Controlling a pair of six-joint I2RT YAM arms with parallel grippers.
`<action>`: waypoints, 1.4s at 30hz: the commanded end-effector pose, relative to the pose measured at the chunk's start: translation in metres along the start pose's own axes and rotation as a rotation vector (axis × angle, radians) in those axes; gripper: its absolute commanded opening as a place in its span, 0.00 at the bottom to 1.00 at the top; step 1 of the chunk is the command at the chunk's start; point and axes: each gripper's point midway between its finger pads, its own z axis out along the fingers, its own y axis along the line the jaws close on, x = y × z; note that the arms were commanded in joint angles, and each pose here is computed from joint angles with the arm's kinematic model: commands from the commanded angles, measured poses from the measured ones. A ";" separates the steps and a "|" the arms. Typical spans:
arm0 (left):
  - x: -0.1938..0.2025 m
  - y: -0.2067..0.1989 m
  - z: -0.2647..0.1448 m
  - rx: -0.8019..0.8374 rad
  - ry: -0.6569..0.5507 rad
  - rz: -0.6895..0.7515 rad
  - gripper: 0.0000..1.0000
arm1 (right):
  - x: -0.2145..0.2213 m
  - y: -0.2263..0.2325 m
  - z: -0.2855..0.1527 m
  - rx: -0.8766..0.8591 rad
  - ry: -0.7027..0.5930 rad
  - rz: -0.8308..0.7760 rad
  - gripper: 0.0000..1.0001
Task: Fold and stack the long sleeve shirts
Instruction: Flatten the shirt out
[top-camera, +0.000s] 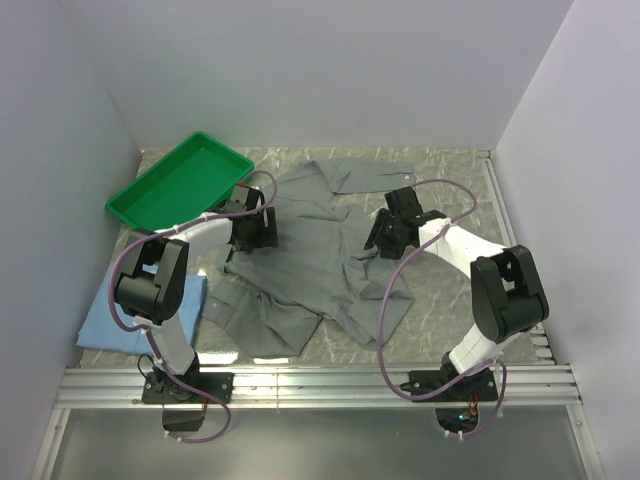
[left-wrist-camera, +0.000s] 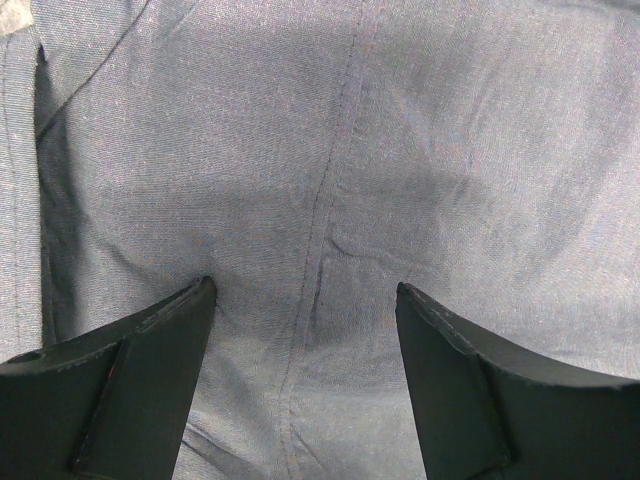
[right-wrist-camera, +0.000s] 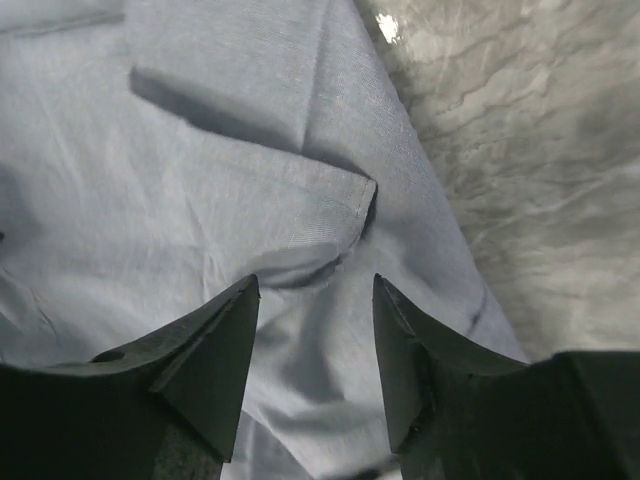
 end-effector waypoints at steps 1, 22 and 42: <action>0.012 0.006 -0.001 -0.023 0.051 -0.010 0.80 | 0.000 0.005 0.015 -0.040 -0.007 0.136 0.58; 0.016 0.007 0.002 -0.031 0.067 -0.012 0.80 | -0.002 0.012 0.038 -0.112 -0.016 0.253 0.32; 0.020 0.015 0.006 -0.075 0.082 -0.014 0.79 | -0.157 -0.089 -0.050 0.370 -0.435 -0.015 0.00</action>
